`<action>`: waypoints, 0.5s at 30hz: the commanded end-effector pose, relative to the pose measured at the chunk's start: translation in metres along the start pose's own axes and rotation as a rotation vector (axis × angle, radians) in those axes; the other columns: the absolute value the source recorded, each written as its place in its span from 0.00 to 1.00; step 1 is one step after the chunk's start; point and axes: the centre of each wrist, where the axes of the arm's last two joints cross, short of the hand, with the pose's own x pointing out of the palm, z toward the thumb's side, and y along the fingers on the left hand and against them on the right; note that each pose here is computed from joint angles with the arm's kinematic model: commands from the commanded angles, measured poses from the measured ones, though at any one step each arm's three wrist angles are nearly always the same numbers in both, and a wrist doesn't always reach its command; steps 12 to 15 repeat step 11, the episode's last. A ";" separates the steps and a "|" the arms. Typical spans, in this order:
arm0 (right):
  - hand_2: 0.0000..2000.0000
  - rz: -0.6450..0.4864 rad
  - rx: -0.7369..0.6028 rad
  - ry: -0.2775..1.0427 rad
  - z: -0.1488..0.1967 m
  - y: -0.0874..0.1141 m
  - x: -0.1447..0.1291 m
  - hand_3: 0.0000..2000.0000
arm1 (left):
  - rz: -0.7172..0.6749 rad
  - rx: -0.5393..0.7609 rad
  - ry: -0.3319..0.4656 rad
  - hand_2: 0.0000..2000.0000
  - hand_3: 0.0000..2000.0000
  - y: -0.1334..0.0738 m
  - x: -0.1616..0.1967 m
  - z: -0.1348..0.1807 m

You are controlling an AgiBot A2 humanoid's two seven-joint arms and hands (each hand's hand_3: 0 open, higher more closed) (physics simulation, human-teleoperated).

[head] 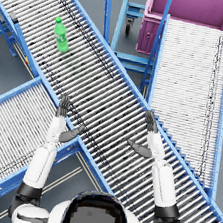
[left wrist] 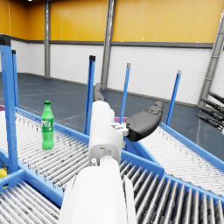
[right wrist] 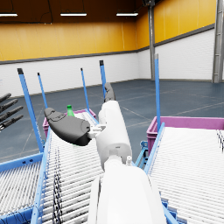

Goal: Pick up the oil and place it on the left assembly line, put the cola on the right, and keep Sprite still

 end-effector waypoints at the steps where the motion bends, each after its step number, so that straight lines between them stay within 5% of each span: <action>1: 0.00 0.000 0.000 0.000 0.000 0.000 0.000 0.00 | 0.000 0.000 0.000 0.00 0.00 0.000 0.000 0.000; 15: 0.00 0.000 0.000 0.000 0.000 0.000 0.000 0.00 | 0.000 0.000 0.000 0.00 0.00 0.000 0.000 0.000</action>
